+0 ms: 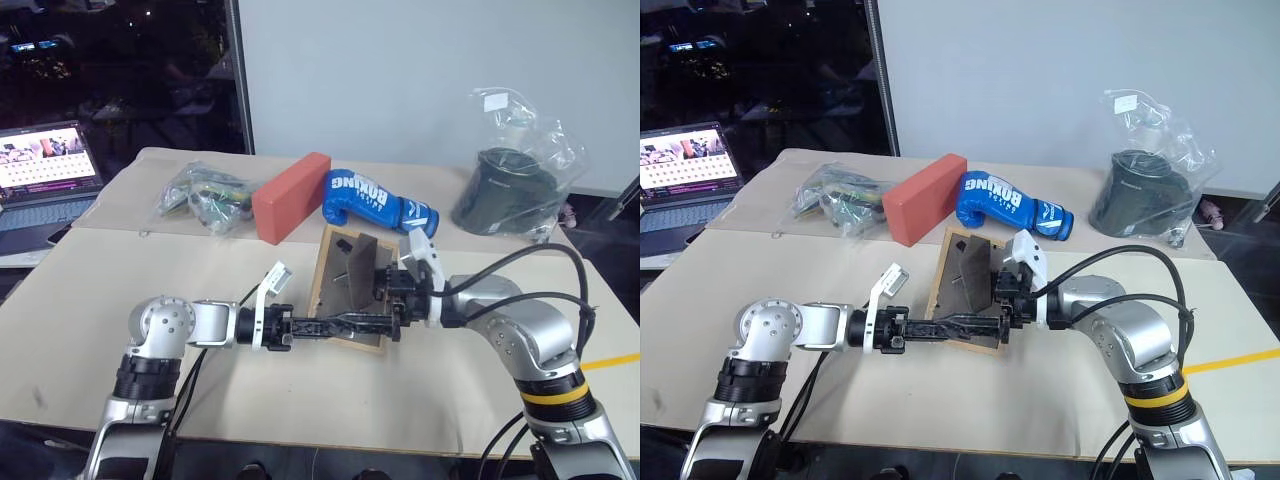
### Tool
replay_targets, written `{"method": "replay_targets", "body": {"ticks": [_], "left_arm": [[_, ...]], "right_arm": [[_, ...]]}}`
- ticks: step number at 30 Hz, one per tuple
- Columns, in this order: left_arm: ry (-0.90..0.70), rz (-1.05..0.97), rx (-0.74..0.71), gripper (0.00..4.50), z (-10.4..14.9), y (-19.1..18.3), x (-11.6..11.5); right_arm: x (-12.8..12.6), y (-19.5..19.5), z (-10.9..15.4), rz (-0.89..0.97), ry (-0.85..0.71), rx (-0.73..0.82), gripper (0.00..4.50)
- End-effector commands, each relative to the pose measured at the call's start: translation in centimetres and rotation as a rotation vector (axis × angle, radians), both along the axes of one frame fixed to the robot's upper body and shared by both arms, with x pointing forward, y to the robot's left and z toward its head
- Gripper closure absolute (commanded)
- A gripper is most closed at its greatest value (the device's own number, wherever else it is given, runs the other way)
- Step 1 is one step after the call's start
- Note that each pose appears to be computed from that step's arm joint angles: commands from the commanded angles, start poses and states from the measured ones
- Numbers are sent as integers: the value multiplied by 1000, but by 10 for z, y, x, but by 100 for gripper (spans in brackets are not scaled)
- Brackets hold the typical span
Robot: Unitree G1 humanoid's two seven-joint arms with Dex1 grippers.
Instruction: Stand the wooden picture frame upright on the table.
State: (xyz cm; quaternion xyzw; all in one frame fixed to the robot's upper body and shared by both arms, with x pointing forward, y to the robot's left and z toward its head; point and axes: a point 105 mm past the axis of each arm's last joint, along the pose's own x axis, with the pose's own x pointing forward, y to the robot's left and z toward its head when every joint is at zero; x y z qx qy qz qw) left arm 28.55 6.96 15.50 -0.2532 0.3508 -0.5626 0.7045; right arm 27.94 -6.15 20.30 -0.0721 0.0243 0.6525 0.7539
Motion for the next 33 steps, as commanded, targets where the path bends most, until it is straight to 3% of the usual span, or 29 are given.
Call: {"method": "replay_targets", "body": {"ticks": [1, 5, 15, 22, 25, 28, 33], "left_arm": [[29, -42, -80, 332, 18, 3, -2], [29, -84, -85, 332, 23, 9, -8], [13, -89, -61, 332, 30, 39, -4], [121, -105, -207, 332, 45, 42, 3], [177, -99, -261, 332, 45, 45, 7], [211, -128, -289, 332, 48, 44, 5], [221, -143, -235, 332, 39, 37, 3]], "right_arm": [[-4, -7, 3, 1, -107, -56, 4], [10, -35, -11, -109, -132, -191, 4], [33, -96, -13, -341, -267, -348, 4], [65, -106, -10, -517, -880, -490, 4], [64, -99, 9, -587, -1216, -472, 4], [54, -72, 17, -520, -1434, -448, 4], [49, -38, 29, -457, -1627, -417, 4]]}}
